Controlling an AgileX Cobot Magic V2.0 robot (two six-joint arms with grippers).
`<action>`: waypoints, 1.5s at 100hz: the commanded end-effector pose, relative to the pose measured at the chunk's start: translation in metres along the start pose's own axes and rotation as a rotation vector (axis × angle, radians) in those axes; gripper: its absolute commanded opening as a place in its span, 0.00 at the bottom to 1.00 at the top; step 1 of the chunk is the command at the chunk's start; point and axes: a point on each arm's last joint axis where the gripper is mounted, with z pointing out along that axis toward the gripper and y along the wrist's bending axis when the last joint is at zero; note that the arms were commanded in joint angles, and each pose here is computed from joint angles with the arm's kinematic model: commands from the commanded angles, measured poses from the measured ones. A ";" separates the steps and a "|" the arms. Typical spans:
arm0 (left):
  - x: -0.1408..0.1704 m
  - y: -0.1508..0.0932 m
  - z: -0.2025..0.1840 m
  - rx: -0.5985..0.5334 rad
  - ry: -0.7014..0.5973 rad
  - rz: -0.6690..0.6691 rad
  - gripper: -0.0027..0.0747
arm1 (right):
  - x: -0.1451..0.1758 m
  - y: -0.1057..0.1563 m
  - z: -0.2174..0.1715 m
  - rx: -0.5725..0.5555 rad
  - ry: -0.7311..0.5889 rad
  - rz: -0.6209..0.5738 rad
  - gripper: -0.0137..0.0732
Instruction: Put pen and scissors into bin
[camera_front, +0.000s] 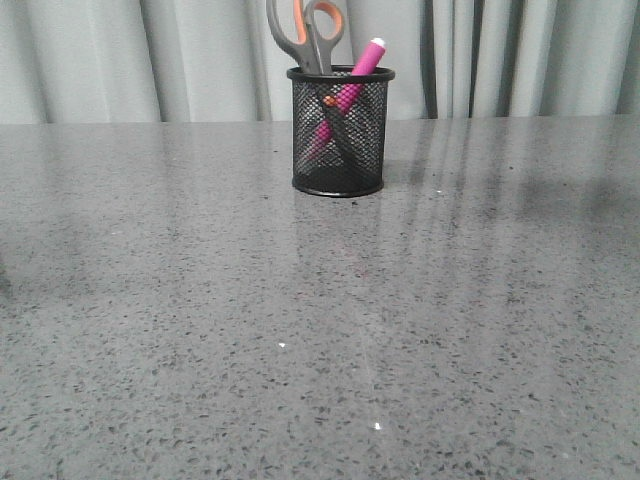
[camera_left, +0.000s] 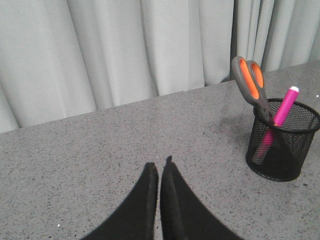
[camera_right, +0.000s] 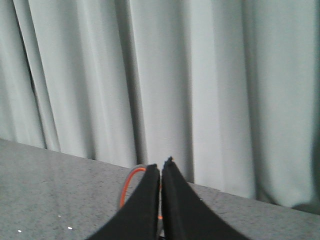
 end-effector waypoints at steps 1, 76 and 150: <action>-0.009 0.002 -0.003 -0.021 -0.035 0.001 0.01 | -0.033 -0.005 -0.024 0.035 -0.081 -0.108 0.08; 0.089 -0.027 -0.100 -0.230 -0.321 -0.132 0.01 | 0.041 0.002 -0.234 0.291 -0.146 -0.216 0.08; 0.104 -0.034 -0.110 -0.217 -0.397 -0.138 0.01 | 0.052 0.005 -0.255 0.321 -0.100 -0.165 0.08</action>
